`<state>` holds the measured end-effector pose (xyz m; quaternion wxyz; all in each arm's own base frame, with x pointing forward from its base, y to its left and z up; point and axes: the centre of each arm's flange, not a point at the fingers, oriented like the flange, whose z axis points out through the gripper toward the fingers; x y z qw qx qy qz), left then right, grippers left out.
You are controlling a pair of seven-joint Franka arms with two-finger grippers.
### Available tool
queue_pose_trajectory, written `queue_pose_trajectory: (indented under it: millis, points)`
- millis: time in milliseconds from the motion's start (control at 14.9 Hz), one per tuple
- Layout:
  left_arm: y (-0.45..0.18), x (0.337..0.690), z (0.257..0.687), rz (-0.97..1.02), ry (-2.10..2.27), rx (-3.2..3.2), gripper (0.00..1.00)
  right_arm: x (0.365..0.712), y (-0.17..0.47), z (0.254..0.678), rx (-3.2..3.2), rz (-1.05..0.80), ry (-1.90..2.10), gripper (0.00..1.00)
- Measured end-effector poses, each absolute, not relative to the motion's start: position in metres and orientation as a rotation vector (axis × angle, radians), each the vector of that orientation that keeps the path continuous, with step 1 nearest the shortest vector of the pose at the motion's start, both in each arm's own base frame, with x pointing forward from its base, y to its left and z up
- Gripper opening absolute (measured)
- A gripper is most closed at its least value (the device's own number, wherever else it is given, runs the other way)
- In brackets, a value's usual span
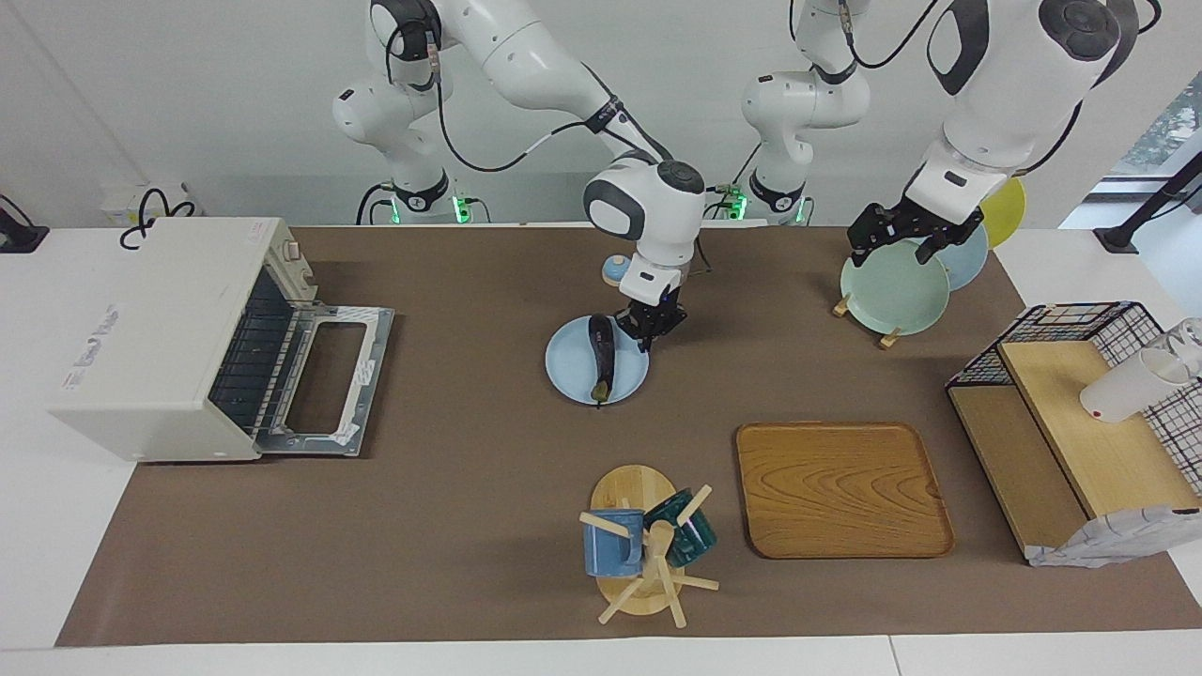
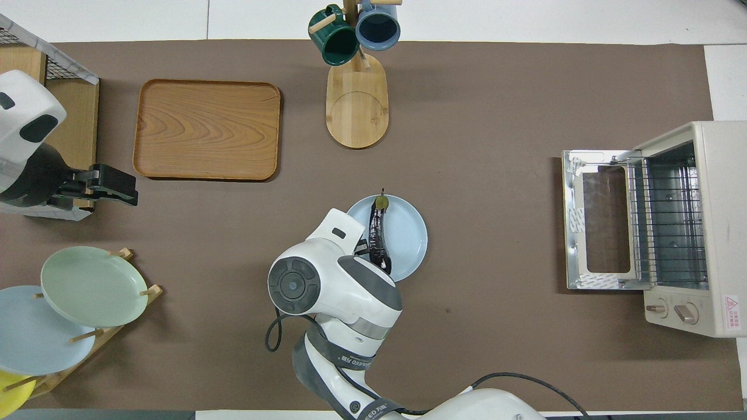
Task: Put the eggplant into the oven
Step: 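Grasp the eggplant on the blue plate with the right gripper, then carry the eggplant with the right gripper to the open oven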
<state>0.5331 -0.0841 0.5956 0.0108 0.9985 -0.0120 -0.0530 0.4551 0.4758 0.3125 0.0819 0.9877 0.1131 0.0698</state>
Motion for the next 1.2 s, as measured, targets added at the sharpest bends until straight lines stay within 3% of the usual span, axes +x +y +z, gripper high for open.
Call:
queue_pose_trajectory:
  millis: [334, 602, 936, 1204]
  points:
    - [-0.085, 0.532, 0.595, -0.172, -0.04, 3.116, 1.0, 0.483, 0.442, 0.358, 2.825, 0.184, 0.245, 0.03]
    - [-0.084, 0.533, 0.595, -0.172, -0.037, 3.116, 1.0, 0.548, 0.324, 0.399, 2.832, 0.163, 0.072, 0.03]
    - [-0.083, 0.533, 0.595, -0.172, -0.035, 3.116, 1.0, 0.533, 0.2, 0.394, 2.799, 0.009, -0.015, 0.03]
    - [-0.081, 0.533, 0.595, -0.172, -0.029, 3.115, 1.0, 0.544, 0.078, 0.396, 2.806, -0.107, 0.027, 0.03]
